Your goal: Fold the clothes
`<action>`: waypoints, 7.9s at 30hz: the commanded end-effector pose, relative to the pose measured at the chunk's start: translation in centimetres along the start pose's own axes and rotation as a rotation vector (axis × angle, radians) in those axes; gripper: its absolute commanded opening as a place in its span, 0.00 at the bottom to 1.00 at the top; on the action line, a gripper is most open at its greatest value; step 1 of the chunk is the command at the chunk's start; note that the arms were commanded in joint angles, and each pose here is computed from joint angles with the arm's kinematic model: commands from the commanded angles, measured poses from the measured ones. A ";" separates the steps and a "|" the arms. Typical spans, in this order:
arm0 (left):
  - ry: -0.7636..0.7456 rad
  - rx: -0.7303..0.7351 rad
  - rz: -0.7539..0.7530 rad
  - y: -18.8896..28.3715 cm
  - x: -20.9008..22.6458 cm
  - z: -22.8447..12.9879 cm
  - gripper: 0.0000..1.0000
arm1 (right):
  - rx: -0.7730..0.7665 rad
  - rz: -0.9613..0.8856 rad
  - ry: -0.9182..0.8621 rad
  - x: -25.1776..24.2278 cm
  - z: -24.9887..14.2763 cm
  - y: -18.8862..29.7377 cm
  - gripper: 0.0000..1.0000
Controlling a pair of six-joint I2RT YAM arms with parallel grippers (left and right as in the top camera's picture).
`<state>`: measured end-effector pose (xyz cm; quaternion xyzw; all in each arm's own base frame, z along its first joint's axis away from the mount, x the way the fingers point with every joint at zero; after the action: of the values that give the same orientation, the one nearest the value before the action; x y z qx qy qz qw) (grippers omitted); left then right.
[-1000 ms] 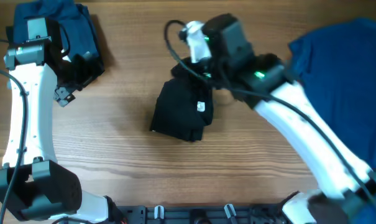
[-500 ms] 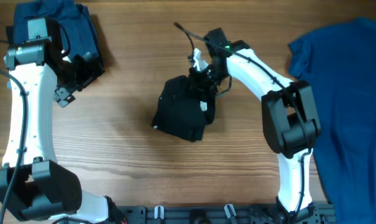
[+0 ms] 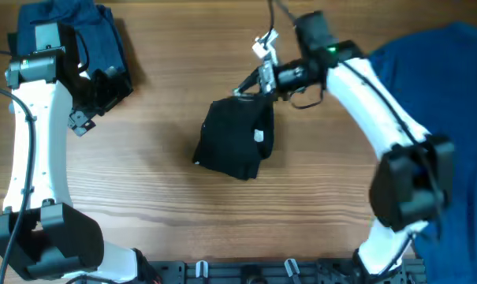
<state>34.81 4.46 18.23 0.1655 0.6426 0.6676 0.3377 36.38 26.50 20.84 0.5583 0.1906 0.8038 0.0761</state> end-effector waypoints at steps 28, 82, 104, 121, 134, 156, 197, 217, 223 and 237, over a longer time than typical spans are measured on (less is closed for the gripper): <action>0.014 0.000 0.022 0.0 0.6 -0.1 1.00 | -0.193 0.089 -0.126 -1.3 -4.5 -3.0 0.04; -0.011 0.002 -0.007 -0.1 -0.5 -0.4 1.00 | -0.463 -0.305 -0.171 -2.1 -3.0 0.2 0.54; -0.212 0.052 -0.084 -0.4 -4.2 -3.6 1.00 | -0.260 -0.271 -0.228 -5.6 -6.0 -3.0 0.62; -0.519 0.298 -0.685 -11.1 -11.5 -14.0 1.00 | -0.456 -0.954 -0.238 -10.8 -8.5 9.9 0.99; -0.505 0.447 -0.540 -16.8 -9.1 -16.9 1.00 | -0.426 -0.949 -0.256 -10.9 -9.3 9.6 1.00; -0.488 0.605 -0.471 -16.1 -10.0 -23.7 0.98 | -0.432 -0.956 -0.253 -11.0 -9.2 9.7 0.99; -0.642 0.579 -0.662 -15.7 -13.0 -24.6 1.00 | -0.431 -0.952 -0.253 -11.0 -9.2 9.7 1.00; -0.660 0.489 -0.719 -15.7 -15.7 -23.3 0.04 | -0.328 -0.992 -0.327 -14.5 -10.6 8.1 1.00; -0.668 0.154 -0.680 -14.6 -20.0 -15.2 0.04 | -0.324 -0.994 -0.329 -14.6 -10.6 8.0 1.00; -0.420 -0.419 -0.650 -11.6 -18.3 4.4 0.04 | -0.302 -0.998 -0.346 -14.7 -11.3 8.0 0.99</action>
<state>52.46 -6.80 10.09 0.0312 0.4519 0.5727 0.6832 32.23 11.98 8.27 0.5080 0.2899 0.5881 0.5587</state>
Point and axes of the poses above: each gripper's point midway between its finger pads, its own y axis back along the fingers, its own x axis along the line the jaws close on, z = x × y, the point moved 1 cm from there along y, back along the fingers, and after that the axes turned 8 degrees about y, right-handed, at the moved point
